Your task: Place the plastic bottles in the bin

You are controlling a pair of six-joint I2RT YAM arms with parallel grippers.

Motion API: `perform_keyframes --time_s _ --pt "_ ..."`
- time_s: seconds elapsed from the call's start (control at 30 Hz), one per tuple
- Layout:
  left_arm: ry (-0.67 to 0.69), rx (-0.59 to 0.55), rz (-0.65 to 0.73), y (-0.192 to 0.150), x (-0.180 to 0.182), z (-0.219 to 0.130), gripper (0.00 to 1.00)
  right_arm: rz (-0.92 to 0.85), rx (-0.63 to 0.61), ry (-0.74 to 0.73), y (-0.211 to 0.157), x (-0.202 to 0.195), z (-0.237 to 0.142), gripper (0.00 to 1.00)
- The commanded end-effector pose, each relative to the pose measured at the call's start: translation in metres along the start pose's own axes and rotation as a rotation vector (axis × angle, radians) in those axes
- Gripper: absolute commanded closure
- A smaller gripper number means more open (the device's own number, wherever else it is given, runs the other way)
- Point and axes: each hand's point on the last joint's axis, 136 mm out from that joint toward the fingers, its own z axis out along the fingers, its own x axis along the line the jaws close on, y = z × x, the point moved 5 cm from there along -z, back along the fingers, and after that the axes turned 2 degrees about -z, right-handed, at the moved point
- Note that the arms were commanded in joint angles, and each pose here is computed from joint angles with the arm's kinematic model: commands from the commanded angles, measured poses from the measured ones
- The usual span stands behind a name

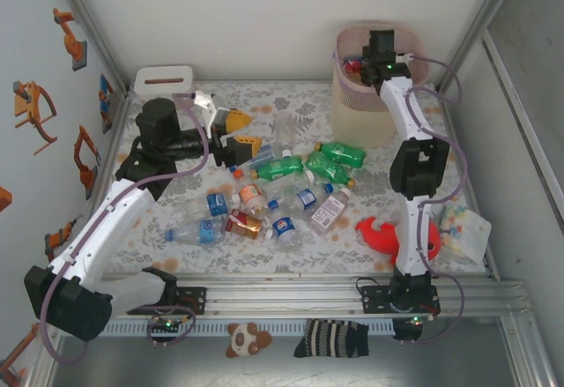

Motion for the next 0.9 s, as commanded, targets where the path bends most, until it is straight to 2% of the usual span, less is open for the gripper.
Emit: perform_keyframes --time_s 0.0,0.37,0.57,0.87 --pt "0.008 0.002 -0.011 -0.003 0.001 -0.003 0.24 0.055 -0.031 -0.008 0.007 0.001 0.003 0.49" --pt "0.018 0.001 -0.01 -0.002 0.0 -0.006 0.24 0.084 -0.027 0.007 0.011 0.008 -0.005 0.21" --pt "0.041 0.011 -0.013 -0.004 0.002 -0.007 0.24 0.088 -0.028 0.05 0.016 0.026 -0.027 0.2" --pt "0.186 0.068 -0.077 -0.016 0.021 -0.008 0.24 0.072 -0.038 0.133 0.027 0.058 -0.074 0.2"
